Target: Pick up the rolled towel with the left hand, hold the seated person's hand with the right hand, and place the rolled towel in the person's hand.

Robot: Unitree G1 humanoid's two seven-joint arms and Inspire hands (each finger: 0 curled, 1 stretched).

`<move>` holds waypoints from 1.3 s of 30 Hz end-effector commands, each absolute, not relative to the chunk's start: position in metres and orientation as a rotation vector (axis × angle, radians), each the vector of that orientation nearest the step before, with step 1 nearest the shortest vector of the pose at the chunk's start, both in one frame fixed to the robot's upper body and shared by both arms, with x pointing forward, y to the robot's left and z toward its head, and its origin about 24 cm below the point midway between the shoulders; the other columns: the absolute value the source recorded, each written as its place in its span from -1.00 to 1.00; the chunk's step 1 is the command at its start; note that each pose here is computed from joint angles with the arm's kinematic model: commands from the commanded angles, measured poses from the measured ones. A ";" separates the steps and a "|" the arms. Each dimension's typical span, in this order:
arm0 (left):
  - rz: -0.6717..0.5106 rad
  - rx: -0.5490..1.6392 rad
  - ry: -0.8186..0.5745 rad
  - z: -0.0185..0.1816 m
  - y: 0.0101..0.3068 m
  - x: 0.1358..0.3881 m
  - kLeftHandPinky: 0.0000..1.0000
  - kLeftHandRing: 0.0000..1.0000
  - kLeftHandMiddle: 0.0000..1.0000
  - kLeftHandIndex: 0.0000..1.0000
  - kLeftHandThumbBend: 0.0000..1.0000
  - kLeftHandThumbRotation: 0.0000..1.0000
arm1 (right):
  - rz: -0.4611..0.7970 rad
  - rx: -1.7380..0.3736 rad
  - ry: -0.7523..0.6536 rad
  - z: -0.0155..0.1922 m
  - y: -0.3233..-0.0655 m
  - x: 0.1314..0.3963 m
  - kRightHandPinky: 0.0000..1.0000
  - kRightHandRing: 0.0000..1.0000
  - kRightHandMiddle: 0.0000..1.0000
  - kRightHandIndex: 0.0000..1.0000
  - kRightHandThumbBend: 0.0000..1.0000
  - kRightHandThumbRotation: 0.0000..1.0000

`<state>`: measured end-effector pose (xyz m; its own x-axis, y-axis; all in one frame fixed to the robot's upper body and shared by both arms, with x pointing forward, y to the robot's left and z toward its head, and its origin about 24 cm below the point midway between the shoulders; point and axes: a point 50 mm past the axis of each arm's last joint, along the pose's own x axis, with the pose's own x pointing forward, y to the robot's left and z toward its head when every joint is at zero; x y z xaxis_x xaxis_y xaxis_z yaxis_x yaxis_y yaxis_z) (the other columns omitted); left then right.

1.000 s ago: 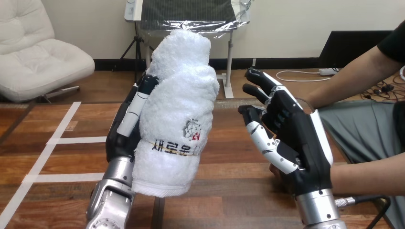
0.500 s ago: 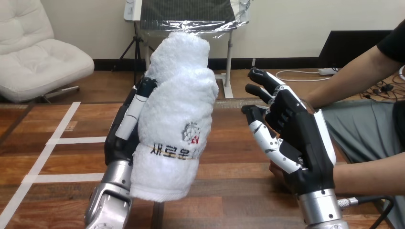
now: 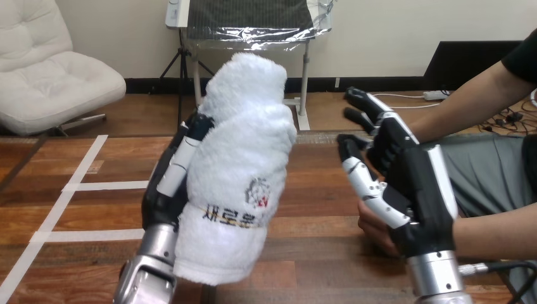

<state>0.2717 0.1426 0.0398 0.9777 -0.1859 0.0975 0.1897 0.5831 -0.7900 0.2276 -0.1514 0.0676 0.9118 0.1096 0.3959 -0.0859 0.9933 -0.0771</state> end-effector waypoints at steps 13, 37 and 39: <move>-0.297 -1.029 -0.125 0.066 0.112 0.274 -0.54 -0.35 -0.19 0.00 0.42 -1.00 | 0.007 -0.238 -0.558 0.101 -0.180 0.236 0.55 0.79 0.81 0.68 -0.05 -0.45; -0.292 -1.047 -0.118 0.063 0.110 0.271 -0.54 -0.36 -0.18 0.00 0.42 -1.00 | -0.042 -0.600 -0.488 0.119 -0.230 0.235 0.62 0.84 0.88 0.73 0.29 -0.55; -0.293 -1.047 -0.118 0.063 0.109 0.271 -0.54 -0.36 -0.18 0.00 0.42 -1.00 | -0.047 -0.630 -0.477 0.120 -0.232 0.235 0.61 0.84 0.88 0.73 0.31 -0.55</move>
<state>0.2656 0.1331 0.0366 0.9724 -0.2150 0.0908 0.2018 0.5786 -0.7903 0.2278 -0.2307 0.0897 0.9296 0.0634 0.3630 0.1373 0.8547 -0.5007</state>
